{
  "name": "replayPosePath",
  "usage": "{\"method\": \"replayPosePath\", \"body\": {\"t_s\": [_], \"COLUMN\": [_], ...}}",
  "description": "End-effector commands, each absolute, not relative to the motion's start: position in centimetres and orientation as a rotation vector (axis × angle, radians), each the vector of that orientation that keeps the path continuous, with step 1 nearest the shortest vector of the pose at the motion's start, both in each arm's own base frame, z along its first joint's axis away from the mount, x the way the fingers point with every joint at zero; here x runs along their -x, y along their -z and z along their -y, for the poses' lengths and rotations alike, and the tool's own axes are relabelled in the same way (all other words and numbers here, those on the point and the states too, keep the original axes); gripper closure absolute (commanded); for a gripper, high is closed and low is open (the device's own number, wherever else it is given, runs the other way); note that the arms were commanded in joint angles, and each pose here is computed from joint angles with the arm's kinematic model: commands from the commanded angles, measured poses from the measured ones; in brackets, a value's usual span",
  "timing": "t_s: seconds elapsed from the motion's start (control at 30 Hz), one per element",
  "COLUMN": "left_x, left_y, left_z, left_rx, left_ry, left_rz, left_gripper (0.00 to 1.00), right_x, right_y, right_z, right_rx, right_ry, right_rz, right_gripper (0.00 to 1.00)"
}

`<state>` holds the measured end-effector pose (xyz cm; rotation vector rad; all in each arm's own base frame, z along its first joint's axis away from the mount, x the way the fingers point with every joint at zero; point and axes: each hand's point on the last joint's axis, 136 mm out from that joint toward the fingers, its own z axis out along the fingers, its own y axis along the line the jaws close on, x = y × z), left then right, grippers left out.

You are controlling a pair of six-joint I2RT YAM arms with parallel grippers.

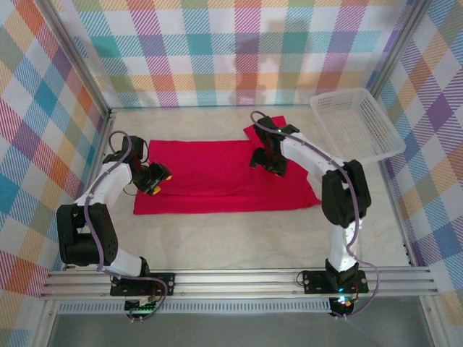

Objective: Fold the inside-out t-shirt

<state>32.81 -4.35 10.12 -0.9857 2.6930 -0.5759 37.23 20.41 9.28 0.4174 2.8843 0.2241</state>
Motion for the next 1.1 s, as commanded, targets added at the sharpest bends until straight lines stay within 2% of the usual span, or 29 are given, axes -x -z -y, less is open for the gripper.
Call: {"method": "replayPosePath", "body": {"t_s": [0.0,0.27,0.77,1.07], "left_x": [-32.7,-32.6,-32.5,-31.9], "left_y": [-9.5,-8.8,-8.0,-8.7], "left_z": [5.0,5.0,5.0,4.5], "left_rx": [0.966,0.97,0.966,0.948], "left_ry": [0.607,0.599,0.584,0.538], "left_rz": [-2.716,-2.727,-2.751,-2.755], "left_gripper": [0.46,0.46,0.46,0.46], "right_x": [-39.3,-41.4,-46.1,-49.8], "right_y": [-7.3,-4.4,-3.4,-5.9], "right_z": [-20.8,-21.5,-22.7,-24.4], "right_rx": [-0.538,-0.655,-0.697,-0.637], "right_ry": [-0.431,-0.472,-0.42,-0.455], "right_rz": [-2.818,-2.815,-2.828,-2.792], "right_gripper": [0.2,0.18,0.16,0.16]}}
